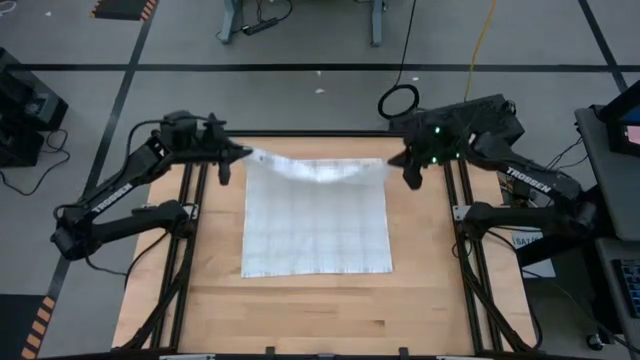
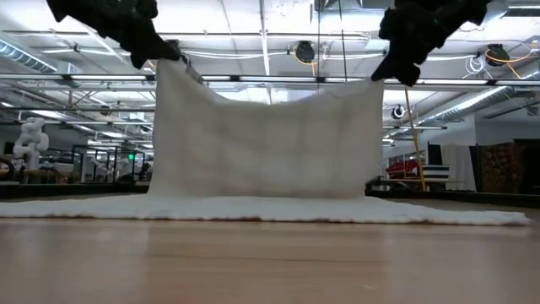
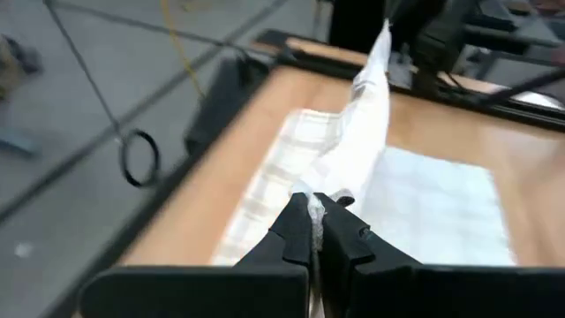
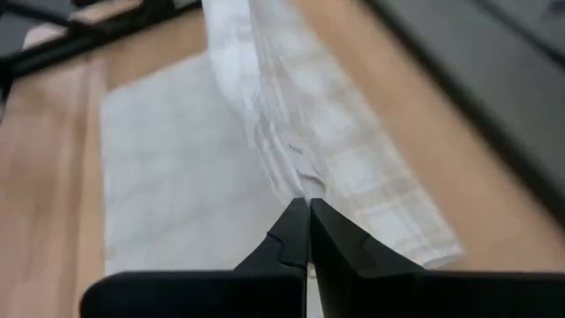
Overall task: Roll towel
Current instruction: Roll the white kitchen towel
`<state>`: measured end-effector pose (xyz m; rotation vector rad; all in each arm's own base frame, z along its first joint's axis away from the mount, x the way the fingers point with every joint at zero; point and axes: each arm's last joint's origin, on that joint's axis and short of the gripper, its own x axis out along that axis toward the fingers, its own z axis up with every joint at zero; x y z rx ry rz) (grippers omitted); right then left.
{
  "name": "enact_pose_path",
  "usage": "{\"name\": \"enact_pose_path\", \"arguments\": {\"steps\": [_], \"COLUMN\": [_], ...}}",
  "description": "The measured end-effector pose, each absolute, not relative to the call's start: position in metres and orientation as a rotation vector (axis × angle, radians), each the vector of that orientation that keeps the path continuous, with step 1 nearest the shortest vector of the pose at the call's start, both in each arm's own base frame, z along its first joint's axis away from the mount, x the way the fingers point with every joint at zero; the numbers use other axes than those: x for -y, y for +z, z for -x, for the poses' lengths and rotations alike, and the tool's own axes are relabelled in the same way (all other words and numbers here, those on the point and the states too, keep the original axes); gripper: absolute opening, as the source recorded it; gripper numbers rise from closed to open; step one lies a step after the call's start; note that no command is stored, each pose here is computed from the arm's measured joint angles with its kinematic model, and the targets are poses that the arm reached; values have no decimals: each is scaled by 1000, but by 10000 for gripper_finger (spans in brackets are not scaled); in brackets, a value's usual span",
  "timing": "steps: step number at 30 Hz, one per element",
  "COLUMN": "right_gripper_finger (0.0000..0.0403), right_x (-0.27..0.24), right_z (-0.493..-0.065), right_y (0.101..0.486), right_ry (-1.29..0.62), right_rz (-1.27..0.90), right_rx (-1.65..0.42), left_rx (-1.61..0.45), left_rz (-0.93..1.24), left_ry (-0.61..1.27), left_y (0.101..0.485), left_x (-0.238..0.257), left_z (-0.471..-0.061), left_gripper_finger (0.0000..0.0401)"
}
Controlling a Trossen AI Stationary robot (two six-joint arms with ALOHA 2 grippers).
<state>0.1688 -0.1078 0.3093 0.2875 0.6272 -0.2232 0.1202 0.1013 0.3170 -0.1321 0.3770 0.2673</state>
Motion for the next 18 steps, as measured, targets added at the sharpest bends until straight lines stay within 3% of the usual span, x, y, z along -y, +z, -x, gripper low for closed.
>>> {"name": "enact_pose_path", "arguments": {"steps": [10, 18], "right_gripper_finger": [0, 0], "right_x": [75, 54], "right_z": [-163, -156], "right_y": [259, 256], "right_ry": [-140, -76], "right_rz": [-373, -403], "right_rx": [-677, -659], "left_rx": [-543, -584], "left_rz": [321, 389], "left_ry": [102, 89], "left_y": [280, 253], "left_x": [-70, -49], "left_z": [-123, -121], "left_gripper_finger": [2, 1]}}
